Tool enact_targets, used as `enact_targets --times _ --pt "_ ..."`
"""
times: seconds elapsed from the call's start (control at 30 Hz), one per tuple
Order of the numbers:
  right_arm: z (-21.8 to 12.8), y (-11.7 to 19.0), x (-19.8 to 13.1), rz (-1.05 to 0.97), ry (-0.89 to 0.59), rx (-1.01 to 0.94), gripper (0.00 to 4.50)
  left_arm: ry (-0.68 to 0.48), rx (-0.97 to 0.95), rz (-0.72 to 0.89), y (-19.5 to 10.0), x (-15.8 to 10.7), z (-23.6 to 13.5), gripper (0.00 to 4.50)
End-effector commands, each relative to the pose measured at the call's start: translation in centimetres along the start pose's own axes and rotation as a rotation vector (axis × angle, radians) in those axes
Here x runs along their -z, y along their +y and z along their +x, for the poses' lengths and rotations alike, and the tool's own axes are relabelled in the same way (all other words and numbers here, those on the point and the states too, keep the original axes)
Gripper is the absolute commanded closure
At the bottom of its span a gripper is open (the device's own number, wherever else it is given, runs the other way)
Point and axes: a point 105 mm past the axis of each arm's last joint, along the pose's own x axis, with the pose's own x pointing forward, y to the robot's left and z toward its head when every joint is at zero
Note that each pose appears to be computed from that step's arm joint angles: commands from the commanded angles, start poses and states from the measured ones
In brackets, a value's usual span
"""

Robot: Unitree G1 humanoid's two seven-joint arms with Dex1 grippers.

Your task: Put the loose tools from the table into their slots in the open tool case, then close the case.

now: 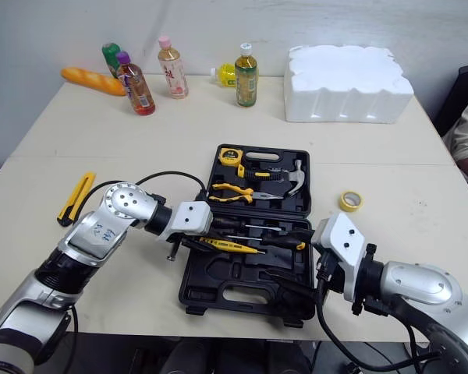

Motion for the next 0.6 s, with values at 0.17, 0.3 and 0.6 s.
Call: enact_targets --times 0.17,0.3,0.6 --pt "-0.1 0.2 -0.5 -0.027 -0.023 0.004 0.00 0.011 -0.048 0.010 0.7 0.0 -0.3 3.94" --pt "-0.1 0.2 -0.5 -0.027 -0.022 0.005 0.00 0.003 -0.043 0.000 0.7 -0.1 -0.2 3.94" --pt "-0.2 0.3 -0.4 -0.028 -0.017 0.004 0.00 -0.060 0.009 -0.037 -0.2 -1.1 -0.5 2.90"
